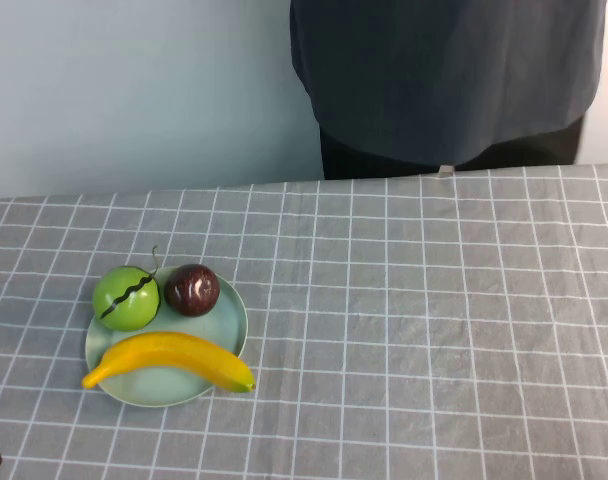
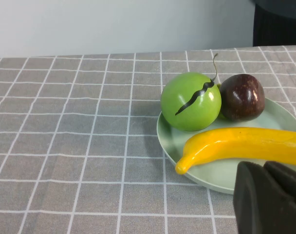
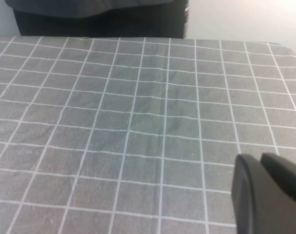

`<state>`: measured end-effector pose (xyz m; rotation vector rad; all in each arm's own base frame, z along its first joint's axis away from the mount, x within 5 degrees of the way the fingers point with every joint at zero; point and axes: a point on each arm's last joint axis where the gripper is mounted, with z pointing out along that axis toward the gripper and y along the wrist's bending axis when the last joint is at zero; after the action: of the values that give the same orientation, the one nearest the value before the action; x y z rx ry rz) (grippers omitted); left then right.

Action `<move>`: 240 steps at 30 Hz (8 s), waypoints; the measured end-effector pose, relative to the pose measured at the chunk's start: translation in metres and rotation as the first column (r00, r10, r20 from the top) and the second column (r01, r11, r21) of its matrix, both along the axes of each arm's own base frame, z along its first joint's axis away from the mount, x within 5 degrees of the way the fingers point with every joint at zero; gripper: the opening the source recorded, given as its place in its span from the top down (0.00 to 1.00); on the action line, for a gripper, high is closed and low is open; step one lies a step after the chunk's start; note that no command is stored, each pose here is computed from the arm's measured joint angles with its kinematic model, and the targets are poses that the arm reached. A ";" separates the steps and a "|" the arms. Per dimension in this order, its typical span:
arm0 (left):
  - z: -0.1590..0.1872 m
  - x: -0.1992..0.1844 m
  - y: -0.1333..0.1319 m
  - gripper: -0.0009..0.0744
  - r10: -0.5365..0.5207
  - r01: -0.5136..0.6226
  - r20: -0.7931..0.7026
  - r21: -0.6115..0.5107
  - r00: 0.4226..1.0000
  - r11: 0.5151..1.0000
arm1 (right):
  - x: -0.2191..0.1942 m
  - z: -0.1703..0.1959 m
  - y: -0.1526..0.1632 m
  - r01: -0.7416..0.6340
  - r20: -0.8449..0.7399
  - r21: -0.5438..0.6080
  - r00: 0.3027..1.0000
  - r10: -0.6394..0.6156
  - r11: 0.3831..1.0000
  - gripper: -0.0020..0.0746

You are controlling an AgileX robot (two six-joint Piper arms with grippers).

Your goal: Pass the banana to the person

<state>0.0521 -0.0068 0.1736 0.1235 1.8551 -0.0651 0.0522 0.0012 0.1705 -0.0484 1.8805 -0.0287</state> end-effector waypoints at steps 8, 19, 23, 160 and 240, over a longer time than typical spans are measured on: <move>0.000 0.000 0.000 1.00 0.000 0.000 0.000 0.000 1.000 1.000 | 0.000 0.000 0.000 0.000 0.000 0.000 1.000 0.000 1.000 0.98; 0.000 0.000 0.000 1.00 0.000 0.000 0.000 0.000 1.000 1.000 | 0.000 0.000 0.000 0.000 0.000 0.000 1.000 0.000 1.000 0.98; 0.000 0.000 0.000 1.00 0.000 0.000 0.002 0.000 1.000 1.000 | 0.000 0.000 0.000 0.000 0.000 0.000 1.000 0.000 1.000 0.98; 0.130 0.310 -0.236 0.59 -0.641 0.605 -0.201 0.613 0.741 0.508 | 0.000 0.000 0.000 0.000 0.000 0.000 1.000 0.000 1.000 0.98; 0.182 0.021 -0.024 0.99 -0.332 0.324 0.059 0.119 0.941 0.939 | 0.000 0.000 0.000 0.000 0.000 0.000 1.000 0.000 1.000 0.98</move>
<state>0.0735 -0.0307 0.3555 0.5053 1.7440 -0.1892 0.0522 0.0012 0.1705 -0.0484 1.8805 -0.0287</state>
